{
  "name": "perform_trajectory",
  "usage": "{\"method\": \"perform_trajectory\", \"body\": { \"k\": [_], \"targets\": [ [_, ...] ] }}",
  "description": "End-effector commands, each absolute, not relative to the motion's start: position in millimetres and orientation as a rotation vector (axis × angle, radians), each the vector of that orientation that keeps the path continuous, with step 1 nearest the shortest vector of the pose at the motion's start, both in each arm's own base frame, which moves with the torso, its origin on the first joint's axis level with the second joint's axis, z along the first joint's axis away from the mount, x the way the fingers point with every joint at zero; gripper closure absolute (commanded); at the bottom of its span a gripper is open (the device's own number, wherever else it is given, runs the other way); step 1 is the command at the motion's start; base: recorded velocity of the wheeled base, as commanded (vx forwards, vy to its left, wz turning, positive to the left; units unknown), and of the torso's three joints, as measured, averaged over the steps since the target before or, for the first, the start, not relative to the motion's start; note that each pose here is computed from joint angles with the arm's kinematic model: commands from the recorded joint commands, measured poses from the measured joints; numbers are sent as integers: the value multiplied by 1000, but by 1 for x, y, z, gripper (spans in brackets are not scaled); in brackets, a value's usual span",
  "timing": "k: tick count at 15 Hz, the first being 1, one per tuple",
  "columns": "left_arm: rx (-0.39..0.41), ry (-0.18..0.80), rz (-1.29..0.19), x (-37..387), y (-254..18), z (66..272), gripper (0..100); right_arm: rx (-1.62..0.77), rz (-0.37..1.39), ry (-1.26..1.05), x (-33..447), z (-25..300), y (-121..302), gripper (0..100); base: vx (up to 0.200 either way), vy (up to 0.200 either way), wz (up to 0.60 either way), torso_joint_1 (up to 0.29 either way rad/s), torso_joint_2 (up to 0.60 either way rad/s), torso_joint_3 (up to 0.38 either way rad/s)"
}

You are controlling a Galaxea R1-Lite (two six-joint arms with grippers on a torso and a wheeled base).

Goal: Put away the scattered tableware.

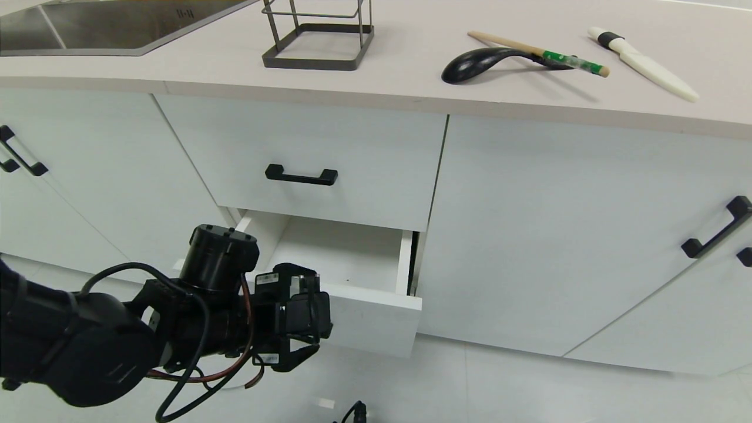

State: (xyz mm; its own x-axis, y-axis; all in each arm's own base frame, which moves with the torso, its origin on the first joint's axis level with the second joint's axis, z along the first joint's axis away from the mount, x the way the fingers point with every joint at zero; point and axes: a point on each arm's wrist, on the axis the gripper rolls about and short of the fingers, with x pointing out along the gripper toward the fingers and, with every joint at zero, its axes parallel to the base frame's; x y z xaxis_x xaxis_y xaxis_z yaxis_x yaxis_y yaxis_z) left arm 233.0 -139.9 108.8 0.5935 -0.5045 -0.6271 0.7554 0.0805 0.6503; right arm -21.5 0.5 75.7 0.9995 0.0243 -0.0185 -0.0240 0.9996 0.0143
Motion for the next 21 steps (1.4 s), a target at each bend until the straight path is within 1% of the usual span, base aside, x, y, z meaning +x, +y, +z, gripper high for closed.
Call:
{"method": "perform_trajectory", "body": {
  "k": [1, 2, 7, 11, 14, 16, 19, 20, 21],
  "targets": [
    [1148, 268, -967, 226, -138, 109, 0, 14, 26, 19, -21, 76, 1, 100, 0, 0, 0, 0, 0, 0],
    [1147, 260, -963, 223, -136, 112, 0, 14, 24, 20, -21, 76, 1, 100, 0, 0, 0, 0, 0, 0],
    [1142, 275, -968, 210, -128, 111, 0, 14, 24, 20, -21, 76, 1, 100, 0, 0, 0, 0, 0, 0],
    [1141, 319, -988, 199, -122, 104, 0, 14, 26, 20, -21, 76, 1, 100, 0, 0, 0, 0, 0, 0],
    [1143, 316, -991, 197, -121, 105, 0, 14, 24, 19, -21, 76, 1, 100, 0, 0, 0, 0, 0, 0],
    [1140, 290, -981, 194, -121, 111, 0, 14, 24, 20, -21, 76, 1, 100, 0, 0, 0, 0, 0, 0],
    [1139, 289, -1042, 165, -113, 110, 0, 14, 24, 19, -21, 76, 1, 100, 0, 0, 0, 0, 0, 0],
    [1115, 295, -1060, 149, -108, 110, 0, 14, 24, 20, -21, 76, 1, 100, 0, 0, 0, 0, 0, 0],
    [1067, 297, -1069, 134, -105, 112, 0, 14, 24, 20, -21, 76, 1, 100, 0, 0, 0, 0, 0, 0]
  ]
}}
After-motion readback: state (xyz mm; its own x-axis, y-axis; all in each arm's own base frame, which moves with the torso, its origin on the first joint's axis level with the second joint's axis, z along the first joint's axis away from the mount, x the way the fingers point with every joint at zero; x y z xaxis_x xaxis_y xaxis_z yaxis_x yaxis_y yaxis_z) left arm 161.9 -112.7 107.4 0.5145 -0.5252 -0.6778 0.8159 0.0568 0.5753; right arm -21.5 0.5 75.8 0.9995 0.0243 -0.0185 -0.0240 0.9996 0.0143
